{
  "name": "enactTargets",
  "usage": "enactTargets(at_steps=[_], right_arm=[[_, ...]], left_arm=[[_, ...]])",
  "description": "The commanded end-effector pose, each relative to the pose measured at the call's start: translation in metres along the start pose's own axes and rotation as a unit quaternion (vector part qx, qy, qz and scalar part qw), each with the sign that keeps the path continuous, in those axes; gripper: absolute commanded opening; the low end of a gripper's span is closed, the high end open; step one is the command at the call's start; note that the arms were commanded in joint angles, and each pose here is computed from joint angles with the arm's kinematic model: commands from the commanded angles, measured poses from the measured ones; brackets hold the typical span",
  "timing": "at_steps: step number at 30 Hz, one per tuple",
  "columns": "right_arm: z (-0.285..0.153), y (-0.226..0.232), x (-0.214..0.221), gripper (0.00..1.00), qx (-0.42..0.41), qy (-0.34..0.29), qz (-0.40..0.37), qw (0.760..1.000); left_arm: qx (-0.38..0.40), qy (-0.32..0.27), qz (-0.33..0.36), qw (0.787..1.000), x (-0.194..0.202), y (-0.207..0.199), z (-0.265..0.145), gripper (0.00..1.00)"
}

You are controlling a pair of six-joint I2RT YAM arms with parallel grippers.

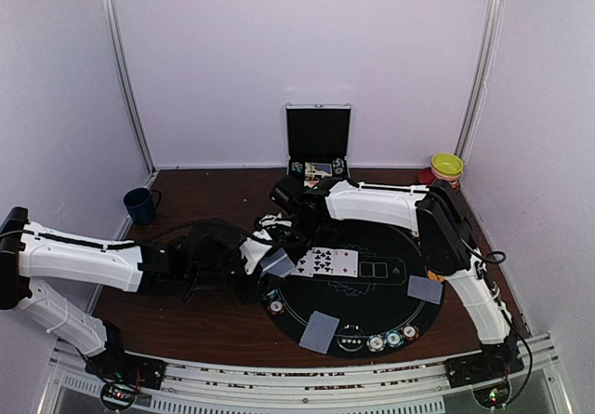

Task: Distribute texas hold em gaming equipment
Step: Place the all-in button in the small blind area.

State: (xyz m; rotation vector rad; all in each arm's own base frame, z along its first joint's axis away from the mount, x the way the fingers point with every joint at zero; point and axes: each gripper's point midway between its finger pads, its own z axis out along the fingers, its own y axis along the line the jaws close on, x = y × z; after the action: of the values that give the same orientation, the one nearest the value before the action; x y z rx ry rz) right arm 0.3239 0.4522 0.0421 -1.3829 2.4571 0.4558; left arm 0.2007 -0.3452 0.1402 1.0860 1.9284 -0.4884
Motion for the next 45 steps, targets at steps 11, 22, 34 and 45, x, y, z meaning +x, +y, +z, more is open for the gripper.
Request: enactTargets(at_steps=[11,22,34,45], right_arm=[[0.008,-0.002,0.004,0.53,0.017,0.011,-0.004,1.0],[0.004,0.002,0.006,0.6,0.021,0.017,-0.015,1.0],[-0.003,0.001,0.003,0.71,0.032,0.013,-0.022,0.999],[-0.043,0.001,-0.018,0.77,0.052,-0.025,-0.033,0.998]], left_arm=[[0.001,-0.039,-0.005,0.999,-0.02,0.0,-0.006,0.53],[0.002,-0.041,-0.005,0.999,-0.021,0.0,-0.006,0.53],[0.0,-0.04,-0.005,0.999,-0.02,0.0,-0.006,0.53],[0.0,-0.039,-0.005,0.999,-0.02,0.0,-0.006,0.53]])
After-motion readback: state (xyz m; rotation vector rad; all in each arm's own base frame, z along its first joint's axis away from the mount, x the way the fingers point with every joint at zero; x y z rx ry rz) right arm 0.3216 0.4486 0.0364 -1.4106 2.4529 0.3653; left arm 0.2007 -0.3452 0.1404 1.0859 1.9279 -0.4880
